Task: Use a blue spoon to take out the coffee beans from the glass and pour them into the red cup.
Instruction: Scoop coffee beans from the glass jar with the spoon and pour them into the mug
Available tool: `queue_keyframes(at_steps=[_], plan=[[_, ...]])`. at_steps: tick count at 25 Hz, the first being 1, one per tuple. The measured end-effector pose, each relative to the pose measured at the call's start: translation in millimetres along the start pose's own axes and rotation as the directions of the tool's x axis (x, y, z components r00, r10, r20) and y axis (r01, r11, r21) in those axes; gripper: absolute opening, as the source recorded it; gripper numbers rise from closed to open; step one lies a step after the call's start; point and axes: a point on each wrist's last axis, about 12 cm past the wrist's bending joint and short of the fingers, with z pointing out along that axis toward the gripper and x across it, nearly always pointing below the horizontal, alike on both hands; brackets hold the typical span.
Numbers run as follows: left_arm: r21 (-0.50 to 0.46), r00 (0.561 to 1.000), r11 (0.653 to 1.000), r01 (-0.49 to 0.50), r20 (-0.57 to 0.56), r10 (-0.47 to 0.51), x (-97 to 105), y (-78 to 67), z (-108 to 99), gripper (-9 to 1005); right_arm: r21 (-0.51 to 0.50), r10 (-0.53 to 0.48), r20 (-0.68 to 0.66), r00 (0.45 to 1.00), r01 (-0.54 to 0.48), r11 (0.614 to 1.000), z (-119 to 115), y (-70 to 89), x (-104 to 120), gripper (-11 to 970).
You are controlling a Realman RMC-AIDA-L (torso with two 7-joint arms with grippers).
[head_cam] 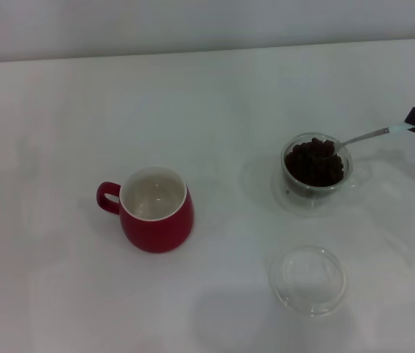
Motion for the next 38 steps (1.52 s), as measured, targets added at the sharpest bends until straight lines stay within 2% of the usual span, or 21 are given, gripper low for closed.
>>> queue_keyframes(at_steps=[14,19,27,38], plan=[[0.0,1.0,1.0,0.006,0.0,-0.006,0.0,0.0,0.0,778,-0.084,0.007,-0.044,0.999,-0.01,0.996,14.2,9.1,8.5,148],[-0.002,1.0,1.0,0.008,0.0,-0.008,0.1,0.8,-0.9,777,-0.134,0.01,-0.07,0.998,-0.019,0.991,27.3,15.1,16.2,148],[-0.003,1.0,1.0,0.008,0.002,-0.008,0.0,1.6,-2.0,777,-0.15,0.005,-0.088,0.996,-0.018,0.989,36.1,18.6,18.7,148],[-0.004,1.0,1.0,0.007,-0.001,-0.007,0.6,2.5,-3.5,777,-0.178,-0.004,-0.163,0.987,-0.025,0.984,59.7,25.8,34.6,148]])
